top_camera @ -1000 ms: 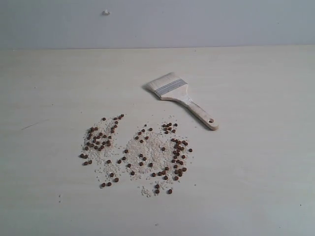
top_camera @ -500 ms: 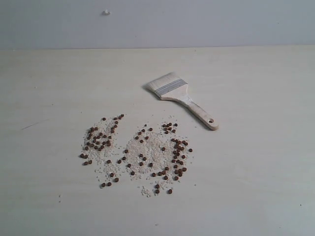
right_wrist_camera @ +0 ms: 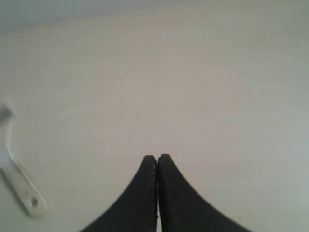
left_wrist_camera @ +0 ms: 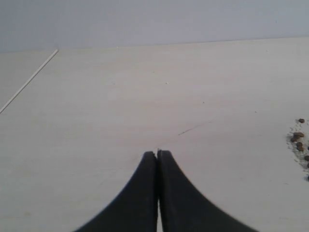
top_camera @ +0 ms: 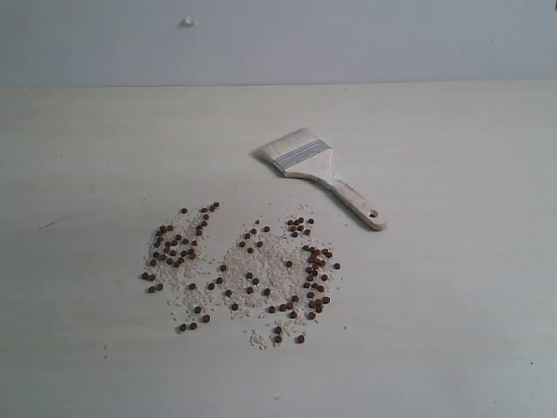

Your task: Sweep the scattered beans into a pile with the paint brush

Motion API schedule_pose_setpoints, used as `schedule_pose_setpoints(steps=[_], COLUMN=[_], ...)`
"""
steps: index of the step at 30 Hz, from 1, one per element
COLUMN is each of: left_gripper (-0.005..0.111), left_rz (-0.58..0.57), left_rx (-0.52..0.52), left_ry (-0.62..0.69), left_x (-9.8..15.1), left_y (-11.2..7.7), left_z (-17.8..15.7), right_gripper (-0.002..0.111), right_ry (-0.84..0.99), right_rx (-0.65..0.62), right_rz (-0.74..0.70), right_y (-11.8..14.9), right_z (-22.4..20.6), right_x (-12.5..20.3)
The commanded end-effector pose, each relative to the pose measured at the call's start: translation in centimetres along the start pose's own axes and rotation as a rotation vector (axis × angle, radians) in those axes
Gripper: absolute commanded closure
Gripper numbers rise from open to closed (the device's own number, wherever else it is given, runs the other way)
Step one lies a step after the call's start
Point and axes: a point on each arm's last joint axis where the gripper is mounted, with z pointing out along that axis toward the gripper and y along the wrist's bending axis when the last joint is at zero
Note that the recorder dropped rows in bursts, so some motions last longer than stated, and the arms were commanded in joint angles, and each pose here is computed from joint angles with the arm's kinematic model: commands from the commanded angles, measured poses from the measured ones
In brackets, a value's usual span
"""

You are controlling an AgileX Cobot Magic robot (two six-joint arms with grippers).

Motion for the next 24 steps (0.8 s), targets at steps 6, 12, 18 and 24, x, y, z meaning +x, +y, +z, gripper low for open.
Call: schedule_pose_setpoints(steps=[6, 12, 18, 24], left_gripper=[0.107, 0.107, 0.107, 0.107], left_rz=[0.006, 0.006, 0.006, 0.006], left_rx=[-0.004, -0.004, -0.004, -0.004], left_ry=[-0.006, -0.006, -0.006, -0.006], left_x=[0.0, 0.0, 0.0, 0.0], left_y=[0.0, 0.0, 0.0, 0.0], left_z=[0.0, 0.0, 0.0, 0.0], right_gripper=[0.108, 0.108, 0.108, 0.108], right_ry=[0.586, 0.557, 0.569, 0.581], right_rx=[-0.056, -0.284, -0.402, -0.392], right_rz=[-0.526, -0.617, -0.663, -0.673], right_y=[10.8, 15.7, 16.7, 16.6], right_z=[12.0, 15.5, 17.2, 17.8], right_x=[-0.9, -1.5, -0.8, -0.5])
